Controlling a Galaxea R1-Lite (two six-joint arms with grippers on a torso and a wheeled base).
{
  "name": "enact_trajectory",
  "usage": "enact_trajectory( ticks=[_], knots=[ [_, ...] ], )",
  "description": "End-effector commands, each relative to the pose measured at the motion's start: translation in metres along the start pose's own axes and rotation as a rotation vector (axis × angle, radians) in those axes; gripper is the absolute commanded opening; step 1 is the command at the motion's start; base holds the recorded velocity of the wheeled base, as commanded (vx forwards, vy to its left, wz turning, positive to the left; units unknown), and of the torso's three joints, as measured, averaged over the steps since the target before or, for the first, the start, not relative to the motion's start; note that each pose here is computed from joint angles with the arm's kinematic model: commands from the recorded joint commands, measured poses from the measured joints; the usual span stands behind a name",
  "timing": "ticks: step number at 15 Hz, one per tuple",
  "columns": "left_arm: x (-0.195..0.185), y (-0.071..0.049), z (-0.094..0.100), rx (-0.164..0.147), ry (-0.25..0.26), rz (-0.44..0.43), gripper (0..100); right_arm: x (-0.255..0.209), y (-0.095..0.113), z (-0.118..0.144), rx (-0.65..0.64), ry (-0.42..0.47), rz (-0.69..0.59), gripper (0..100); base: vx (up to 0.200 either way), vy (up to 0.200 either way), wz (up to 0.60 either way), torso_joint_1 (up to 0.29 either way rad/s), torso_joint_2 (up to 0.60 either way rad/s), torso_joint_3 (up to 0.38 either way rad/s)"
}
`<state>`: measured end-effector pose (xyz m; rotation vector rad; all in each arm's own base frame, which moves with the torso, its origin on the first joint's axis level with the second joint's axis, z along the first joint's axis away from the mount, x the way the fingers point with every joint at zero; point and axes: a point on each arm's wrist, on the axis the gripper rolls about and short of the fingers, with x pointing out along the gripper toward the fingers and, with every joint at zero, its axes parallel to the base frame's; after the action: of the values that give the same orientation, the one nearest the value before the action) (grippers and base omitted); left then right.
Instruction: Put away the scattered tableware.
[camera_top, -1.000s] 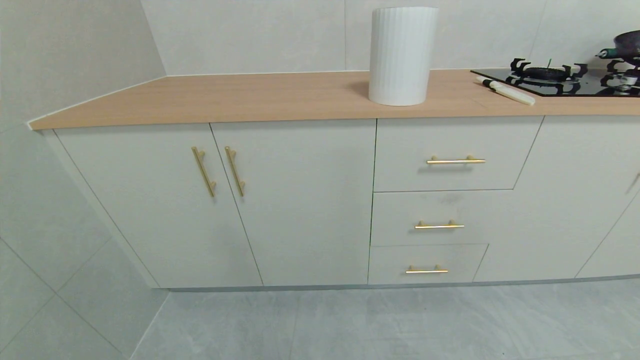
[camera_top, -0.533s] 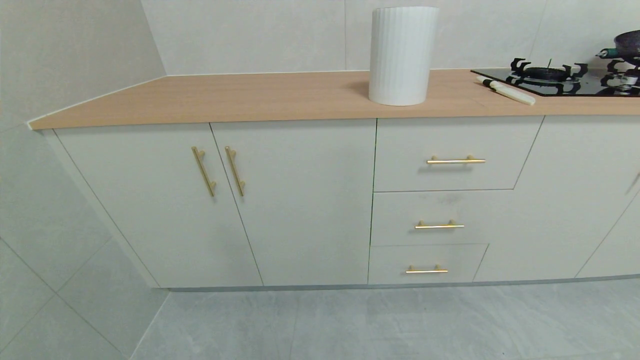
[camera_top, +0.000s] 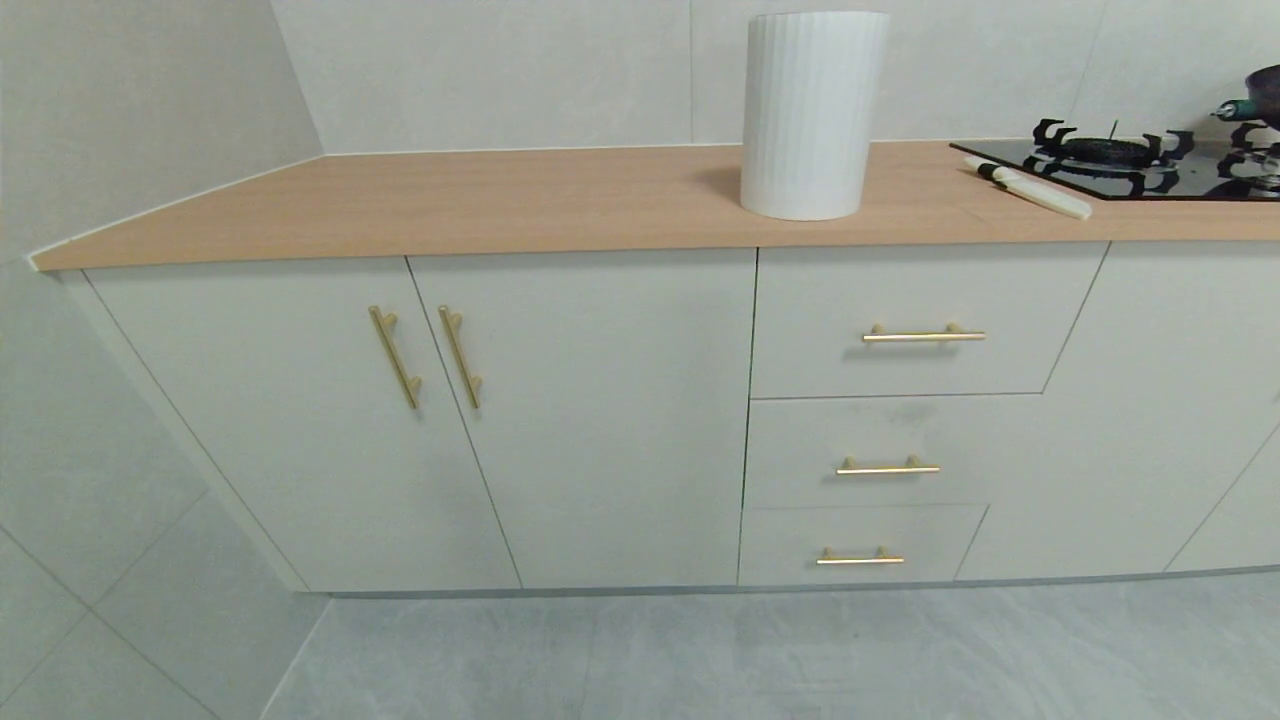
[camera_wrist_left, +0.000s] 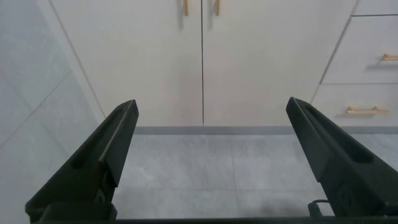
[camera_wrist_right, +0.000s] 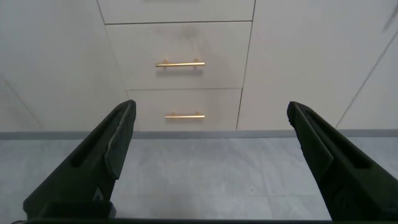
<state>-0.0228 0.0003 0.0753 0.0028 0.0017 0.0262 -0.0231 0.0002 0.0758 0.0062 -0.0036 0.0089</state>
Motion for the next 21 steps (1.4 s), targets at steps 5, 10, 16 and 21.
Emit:
enact_trajectory(
  ticks=[5,10,16,21],
  knots=[
    [0.0,0.0,0.0,-0.001,0.0,0.001,100,0.0002,0.0,-0.0001,0.0,0.004,0.0,100,0.2,0.0,0.0,-0.001,0.0,0.004],
    [0.0,0.0,0.0,-0.003,0.0,0.001,100,0.0002,0.0,-0.0001,0.0,0.004,0.0,100,0.2,0.0,0.0,0.005,0.0,0.004],
    [0.0,0.0,0.0,-0.003,0.0,0.001,100,0.0002,0.0,-0.0001,0.0,0.004,0.0,100,0.2,0.0,0.0,0.005,0.0,0.002],
    [0.0,0.0,0.0,-0.004,0.0,0.001,100,0.0002,0.0,-0.0001,0.0,0.004,0.0,100,0.0,0.0,0.0,0.0,0.0,0.0]
  ],
)
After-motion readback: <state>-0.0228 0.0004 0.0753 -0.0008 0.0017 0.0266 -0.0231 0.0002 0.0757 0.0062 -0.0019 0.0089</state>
